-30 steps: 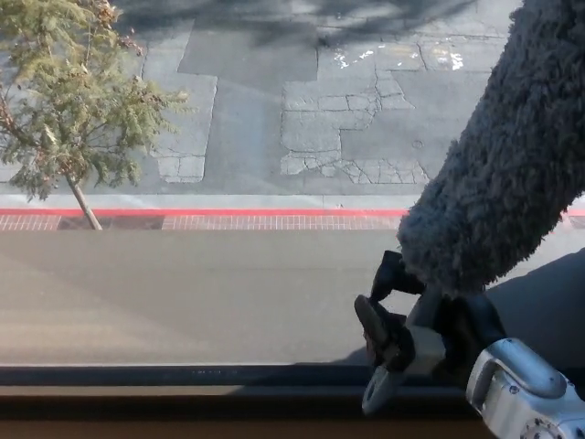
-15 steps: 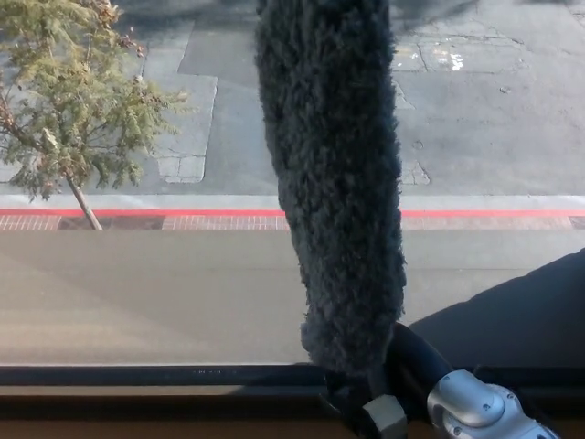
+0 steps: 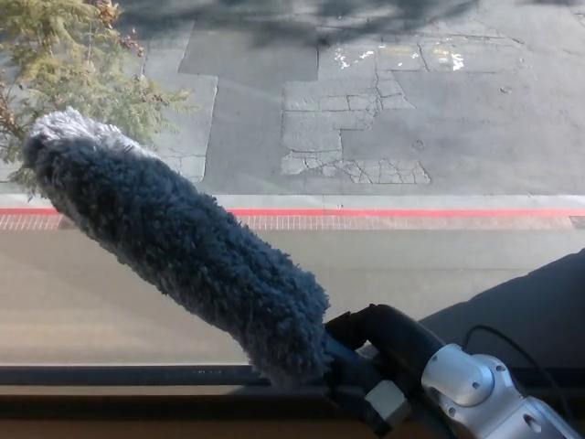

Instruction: Pick up a grey duster using the right hand and walk towards the window and then clean the window using the duster

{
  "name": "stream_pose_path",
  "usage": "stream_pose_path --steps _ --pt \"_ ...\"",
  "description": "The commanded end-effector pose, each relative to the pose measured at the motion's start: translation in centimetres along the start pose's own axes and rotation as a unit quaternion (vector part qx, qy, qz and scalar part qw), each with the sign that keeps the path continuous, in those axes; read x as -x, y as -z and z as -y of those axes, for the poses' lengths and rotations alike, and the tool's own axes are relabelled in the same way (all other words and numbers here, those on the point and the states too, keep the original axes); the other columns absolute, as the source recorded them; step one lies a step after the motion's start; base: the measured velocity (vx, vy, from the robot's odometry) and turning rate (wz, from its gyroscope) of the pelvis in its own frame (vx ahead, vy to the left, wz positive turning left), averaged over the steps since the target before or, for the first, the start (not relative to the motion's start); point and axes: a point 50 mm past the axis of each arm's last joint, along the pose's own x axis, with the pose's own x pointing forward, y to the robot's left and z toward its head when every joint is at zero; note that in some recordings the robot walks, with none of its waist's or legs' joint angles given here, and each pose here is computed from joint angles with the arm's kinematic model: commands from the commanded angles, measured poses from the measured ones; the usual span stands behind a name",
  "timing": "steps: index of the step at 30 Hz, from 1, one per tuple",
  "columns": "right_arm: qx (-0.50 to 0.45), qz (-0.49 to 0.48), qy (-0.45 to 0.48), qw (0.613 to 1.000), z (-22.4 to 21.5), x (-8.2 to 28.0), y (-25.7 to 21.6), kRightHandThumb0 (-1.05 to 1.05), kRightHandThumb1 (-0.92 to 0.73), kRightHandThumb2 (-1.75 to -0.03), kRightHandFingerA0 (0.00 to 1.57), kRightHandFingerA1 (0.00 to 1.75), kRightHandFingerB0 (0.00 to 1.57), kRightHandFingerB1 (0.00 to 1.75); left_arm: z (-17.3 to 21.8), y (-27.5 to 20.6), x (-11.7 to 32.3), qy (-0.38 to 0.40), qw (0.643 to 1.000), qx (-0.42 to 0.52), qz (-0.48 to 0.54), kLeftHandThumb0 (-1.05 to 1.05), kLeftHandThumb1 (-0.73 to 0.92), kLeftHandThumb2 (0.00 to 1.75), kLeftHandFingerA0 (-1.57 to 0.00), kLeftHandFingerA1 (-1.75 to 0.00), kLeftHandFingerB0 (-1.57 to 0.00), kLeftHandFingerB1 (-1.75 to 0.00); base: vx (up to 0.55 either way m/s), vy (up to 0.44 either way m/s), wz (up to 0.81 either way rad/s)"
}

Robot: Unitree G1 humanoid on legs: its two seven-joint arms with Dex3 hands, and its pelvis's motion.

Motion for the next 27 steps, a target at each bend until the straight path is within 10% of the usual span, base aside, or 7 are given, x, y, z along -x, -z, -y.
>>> stream_pose_path --steps 1,5,9,10,22,23,27 --pt "0.004 0.007 -0.015 1.000 0.2 -0.1 -0.3 -0.47 -0.36 -1.68 1.34 1.75 1.13 1.75 -0.8 -0.8 -0.2 -0.003 1.000 -0.011 0.024 -0.15 0.64 0.89 -1.01 -1.19 -0.87 -0.99 0.00 0.000 0.00" --pt "-0.046 0.011 -0.008 0.999 0.3 -0.3 -0.2 -0.30 -0.67 -1.46 1.52 1.55 1.57 1.58 -0.8 -0.6 -0.2 -0.009 1.000 -0.005 0.018 -0.14 0.62 0.89 -1.00 -1.17 -0.86 -0.97 0.00 0.000 0.00" --pt "-0.129 -0.008 0.014 0.991 0.7 -0.5 -0.1 -0.30 -0.65 -1.45 1.52 1.55 1.57 1.58 -0.8 -0.6 -0.2 -0.008 1.000 -0.009 0.016 -0.13 0.61 0.91 -1.01 -1.17 -0.86 -0.98 0.00 0.000 0.00" --pt "-0.164 -0.004 0.031 0.986 1.0 -0.3 -0.2 -0.49 -0.36 -1.64 1.36 1.75 1.16 1.75 -0.8 -0.6 -0.2 -0.006 1.000 -0.004 0.016 -0.12 0.60 0.93 -1.03 -1.21 -0.88 -1.03 0.00 0.000 0.00" --pt "-0.420 0.160 0.166 0.878 2.1 4.0 1.6 -0.59 -0.43 -1.36 1.15 1.75 0.91 1.72 -0.9 -0.2 0.0 -0.005 1.000 -0.012 0.013 -0.11 0.60 0.94 -1.00 -1.19 -0.85 -0.96 0.00 0.000 0.00" --pt "-0.443 0.175 0.178 0.861 2.4 4.6 1.7 -0.67 -0.51 -1.21 1.32 1.46 1.11 1.33 -0.9 -0.2 0.0 -0.005 1.000 -0.012 0.014 -0.14 0.62 0.91 -1.01 -1.18 -0.86 -0.97 0.00 0.000 0.00" --pt "-0.512 0.216 0.208 0.805 3.8 6.6 2.0 -0.56 -0.65 -1.03 1.16 1.75 0.87 1.51 -0.8 -0.3 -0.1 -0.008 1.000 -0.005 0.010 -0.14 0.63 0.89 -1.00 -1.19 -0.84 -0.94 0.00 0.000 0.00"
